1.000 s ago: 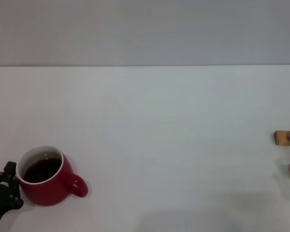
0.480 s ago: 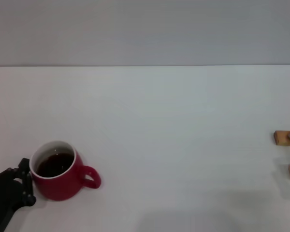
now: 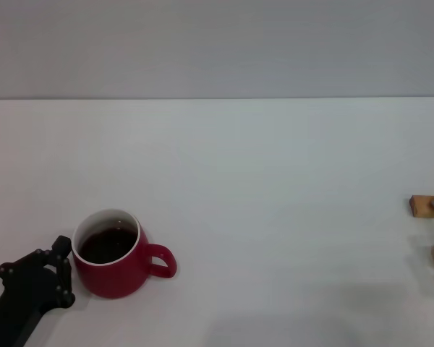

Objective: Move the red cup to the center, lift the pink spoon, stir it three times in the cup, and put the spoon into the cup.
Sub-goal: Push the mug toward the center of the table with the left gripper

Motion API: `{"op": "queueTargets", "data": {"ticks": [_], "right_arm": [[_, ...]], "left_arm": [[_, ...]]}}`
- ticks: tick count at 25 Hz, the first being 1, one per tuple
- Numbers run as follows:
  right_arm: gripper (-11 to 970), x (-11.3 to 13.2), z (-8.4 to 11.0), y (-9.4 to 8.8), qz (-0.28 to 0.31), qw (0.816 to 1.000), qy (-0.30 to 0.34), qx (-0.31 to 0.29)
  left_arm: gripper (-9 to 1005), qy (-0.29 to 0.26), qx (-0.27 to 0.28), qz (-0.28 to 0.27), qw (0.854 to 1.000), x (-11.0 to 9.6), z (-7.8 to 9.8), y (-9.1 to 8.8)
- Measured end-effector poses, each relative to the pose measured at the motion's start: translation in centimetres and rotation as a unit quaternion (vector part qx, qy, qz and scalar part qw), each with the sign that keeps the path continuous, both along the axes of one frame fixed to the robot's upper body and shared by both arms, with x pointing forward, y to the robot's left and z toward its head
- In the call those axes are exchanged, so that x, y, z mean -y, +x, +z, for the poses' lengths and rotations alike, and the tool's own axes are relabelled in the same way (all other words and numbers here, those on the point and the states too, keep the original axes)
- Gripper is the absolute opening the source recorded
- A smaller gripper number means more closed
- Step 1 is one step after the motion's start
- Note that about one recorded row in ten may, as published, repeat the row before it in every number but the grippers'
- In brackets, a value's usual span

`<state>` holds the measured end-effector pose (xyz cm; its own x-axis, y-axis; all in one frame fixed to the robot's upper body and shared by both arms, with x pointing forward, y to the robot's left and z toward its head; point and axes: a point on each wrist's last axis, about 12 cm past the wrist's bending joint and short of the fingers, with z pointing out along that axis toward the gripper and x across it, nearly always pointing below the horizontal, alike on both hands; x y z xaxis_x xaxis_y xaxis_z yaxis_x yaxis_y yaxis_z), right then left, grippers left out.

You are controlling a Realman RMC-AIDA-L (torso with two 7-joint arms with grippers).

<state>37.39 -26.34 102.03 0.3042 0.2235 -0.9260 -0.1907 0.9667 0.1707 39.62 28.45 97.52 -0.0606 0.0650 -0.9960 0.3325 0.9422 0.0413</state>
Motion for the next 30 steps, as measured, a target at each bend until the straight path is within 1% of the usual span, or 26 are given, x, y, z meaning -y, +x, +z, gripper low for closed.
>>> {"op": "queueTargets", "data": {"ticks": [5,6,11,22,26,30], "right_arm": [[715,0.0,0.0,0.0,0.000,1.000,0.000,0.000],[715,0.0,0.0,0.0,0.000,1.000,0.000,0.000],[714,0.0,0.0,0.0,-0.001,1.000,0.000,0.000],[715,0.1,-0.1,-0.2,-0.003,1.000,0.000,-0.002],[715,0.1,0.0,-0.1,-0.002,1.000,0.000,-0.002],[715,0.0,0.0,-0.1,-0.001,1.000,0.000,-0.001]], "left_arm": [[-2,0.008,-0.006,0.009,1.000,-0.5,-0.1,0.6],[-2,0.011,-0.010,0.008,1.000,-0.4,-0.1,1.0],[-2,0.011,-0.008,-0.007,1.000,0.3,0.0,1.7],[-2,0.003,-0.010,-0.033,0.999,1.3,0.0,1.7],[-2,-0.005,-0.008,-0.051,0.999,2.2,0.1,1.6],[-2,-0.008,-0.006,-0.059,0.998,2.6,0.2,1.5]]}}
